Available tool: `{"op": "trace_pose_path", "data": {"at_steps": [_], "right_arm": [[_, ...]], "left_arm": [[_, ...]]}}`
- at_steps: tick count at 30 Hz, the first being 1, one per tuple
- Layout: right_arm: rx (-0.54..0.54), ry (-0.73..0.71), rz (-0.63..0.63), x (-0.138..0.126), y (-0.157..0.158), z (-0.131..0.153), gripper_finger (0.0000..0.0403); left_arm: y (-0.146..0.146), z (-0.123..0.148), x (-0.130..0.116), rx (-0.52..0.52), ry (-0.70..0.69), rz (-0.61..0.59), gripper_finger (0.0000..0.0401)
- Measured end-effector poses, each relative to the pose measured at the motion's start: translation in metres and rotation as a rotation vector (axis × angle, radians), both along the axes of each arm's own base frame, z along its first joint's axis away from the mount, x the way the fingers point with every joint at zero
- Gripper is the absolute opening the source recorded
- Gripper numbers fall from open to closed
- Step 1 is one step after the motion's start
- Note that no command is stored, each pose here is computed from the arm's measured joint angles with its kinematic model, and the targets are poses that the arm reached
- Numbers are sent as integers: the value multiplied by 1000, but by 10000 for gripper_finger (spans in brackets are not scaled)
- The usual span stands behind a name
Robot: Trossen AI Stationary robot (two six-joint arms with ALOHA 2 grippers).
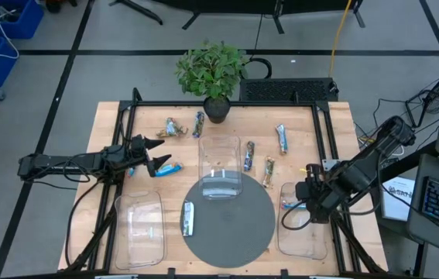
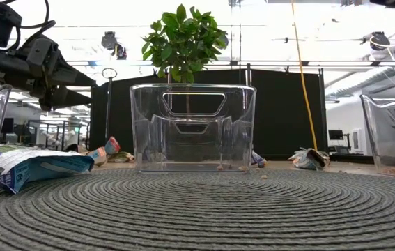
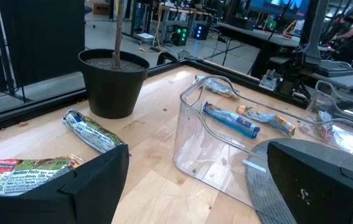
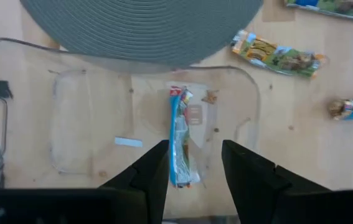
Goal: Pick and place Granola Bars by type
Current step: Put the top right yellow granola bar into the middle transparent bin
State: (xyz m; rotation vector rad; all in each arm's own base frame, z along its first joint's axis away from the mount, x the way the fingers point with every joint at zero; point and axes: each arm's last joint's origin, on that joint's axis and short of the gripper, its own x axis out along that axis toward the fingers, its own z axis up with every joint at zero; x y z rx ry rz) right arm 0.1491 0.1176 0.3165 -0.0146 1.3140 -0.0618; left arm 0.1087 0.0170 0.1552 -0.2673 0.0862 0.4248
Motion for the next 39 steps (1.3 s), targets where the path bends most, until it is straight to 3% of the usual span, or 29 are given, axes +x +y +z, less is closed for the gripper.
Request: {"op": "trace_pose_path", "data": {"at_steps": [11, 20, 28, 39], "right_arm": [[-23, 25, 0, -4, -4, 9, 145], [-29, 23, 18, -4, -4, 9, 212], [-30, -1, 136, -1, -1, 10, 235], [-108, 9, 435, -1, -1, 10, 228]], "left_arm": [[0, 0, 0, 0, -1, 0, 379], [0, 0, 0, 0, 0, 0, 379], [0, 0, 0, 0, 0, 0, 379], [0, 0, 0, 0, 0, 0, 379]]}}
